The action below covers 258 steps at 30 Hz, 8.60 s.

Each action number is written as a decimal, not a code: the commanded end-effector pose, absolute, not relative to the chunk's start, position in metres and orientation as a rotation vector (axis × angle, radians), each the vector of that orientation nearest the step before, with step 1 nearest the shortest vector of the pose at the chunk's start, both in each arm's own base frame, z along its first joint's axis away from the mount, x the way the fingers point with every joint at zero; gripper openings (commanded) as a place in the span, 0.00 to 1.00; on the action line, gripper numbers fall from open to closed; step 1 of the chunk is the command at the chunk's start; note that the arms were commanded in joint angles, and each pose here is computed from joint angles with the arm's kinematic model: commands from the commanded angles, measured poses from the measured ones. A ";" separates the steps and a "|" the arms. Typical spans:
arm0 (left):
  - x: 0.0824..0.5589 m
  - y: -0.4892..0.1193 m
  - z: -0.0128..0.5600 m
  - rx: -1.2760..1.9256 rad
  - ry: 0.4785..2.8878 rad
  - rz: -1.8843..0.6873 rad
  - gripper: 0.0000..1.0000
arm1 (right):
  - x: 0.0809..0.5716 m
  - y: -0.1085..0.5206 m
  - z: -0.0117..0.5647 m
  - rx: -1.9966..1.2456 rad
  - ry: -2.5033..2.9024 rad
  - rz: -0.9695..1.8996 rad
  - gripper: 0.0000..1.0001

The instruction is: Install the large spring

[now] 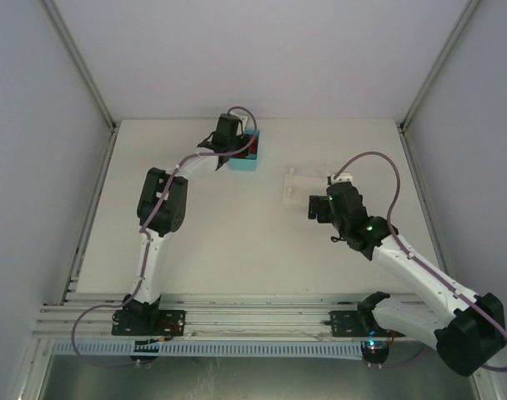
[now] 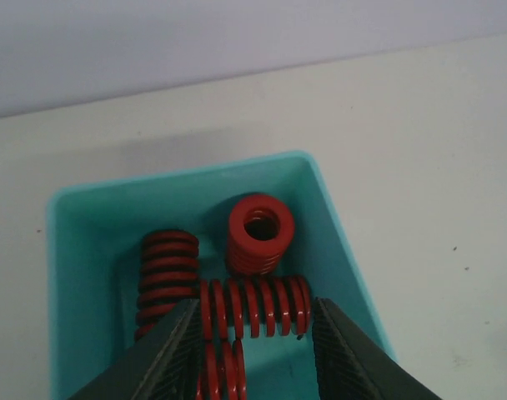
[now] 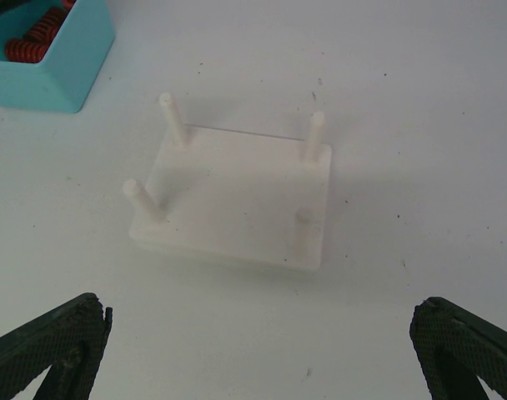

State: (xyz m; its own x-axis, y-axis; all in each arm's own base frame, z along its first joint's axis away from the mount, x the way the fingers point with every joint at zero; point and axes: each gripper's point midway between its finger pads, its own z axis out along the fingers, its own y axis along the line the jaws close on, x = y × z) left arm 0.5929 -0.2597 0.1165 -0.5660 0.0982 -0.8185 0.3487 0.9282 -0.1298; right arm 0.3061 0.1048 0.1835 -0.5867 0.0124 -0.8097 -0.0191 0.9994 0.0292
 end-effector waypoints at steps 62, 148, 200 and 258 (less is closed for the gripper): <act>0.627 -0.274 0.140 0.370 2.055 -0.391 0.11 | 0.313 0.091 0.174 0.047 2.195 -0.082 0.99; 0.359 -0.310 0.318 0.648 1.202 -0.597 0.00 | 0.379 0.286 0.329 1.024 1.518 1.975 0.74; 0.335 -0.160 0.153 0.171 1.965 -0.218 0.99 | 0.351 0.086 0.240 0.170 1.859 0.040 0.00; 0.313 -0.190 0.154 0.322 1.822 -0.454 0.99 | 0.507 0.042 0.151 0.269 1.905 -0.193 0.00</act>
